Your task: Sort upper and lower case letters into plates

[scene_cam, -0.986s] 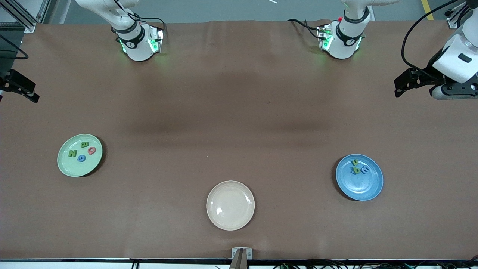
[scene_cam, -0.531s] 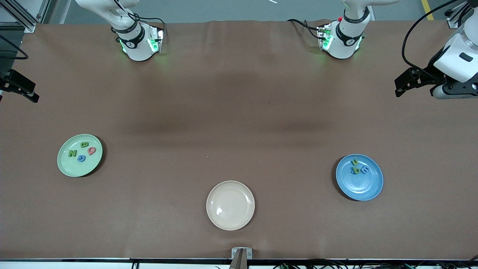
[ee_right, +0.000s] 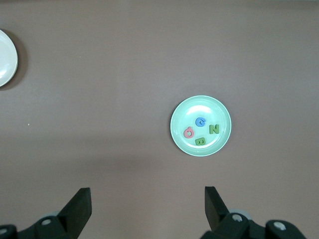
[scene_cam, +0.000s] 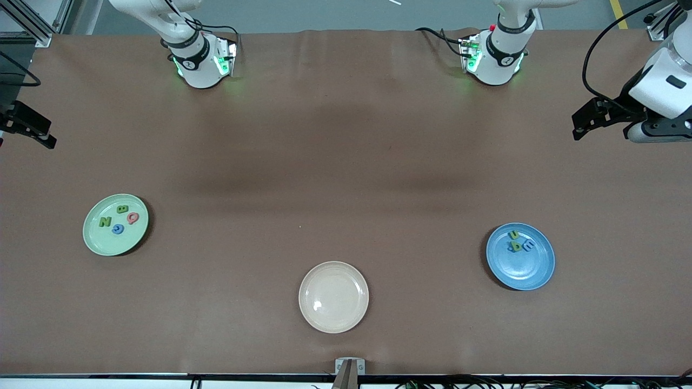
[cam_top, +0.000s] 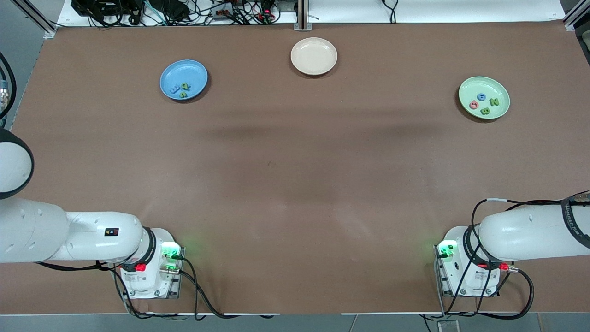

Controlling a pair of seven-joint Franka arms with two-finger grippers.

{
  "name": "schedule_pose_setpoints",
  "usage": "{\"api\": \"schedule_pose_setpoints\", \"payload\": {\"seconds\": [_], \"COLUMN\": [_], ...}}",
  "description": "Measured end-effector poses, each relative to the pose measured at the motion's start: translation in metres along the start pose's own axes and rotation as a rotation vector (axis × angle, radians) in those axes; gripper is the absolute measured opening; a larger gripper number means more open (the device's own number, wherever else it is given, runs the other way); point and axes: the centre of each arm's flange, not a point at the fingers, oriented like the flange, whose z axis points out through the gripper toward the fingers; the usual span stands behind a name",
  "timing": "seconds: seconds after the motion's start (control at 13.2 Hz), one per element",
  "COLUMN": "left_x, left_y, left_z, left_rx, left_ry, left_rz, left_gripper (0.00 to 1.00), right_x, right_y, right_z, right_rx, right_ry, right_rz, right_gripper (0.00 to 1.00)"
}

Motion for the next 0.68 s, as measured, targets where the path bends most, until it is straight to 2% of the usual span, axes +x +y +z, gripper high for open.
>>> {"api": "schedule_pose_setpoints", "payload": {"seconds": [0.68], "left_x": [0.0004], "left_y": [-0.0005], "left_z": [-0.0040], "left_rx": [-0.001], "left_ry": [0.008], "left_rz": [-0.001], "left_gripper": [1.00], "right_x": [0.0014], "right_y": [-0.0007], "right_z": [0.0027], "right_rx": [-0.001], "right_ry": [-0.005], "right_rz": [-0.001], "right_gripper": [1.00]}}
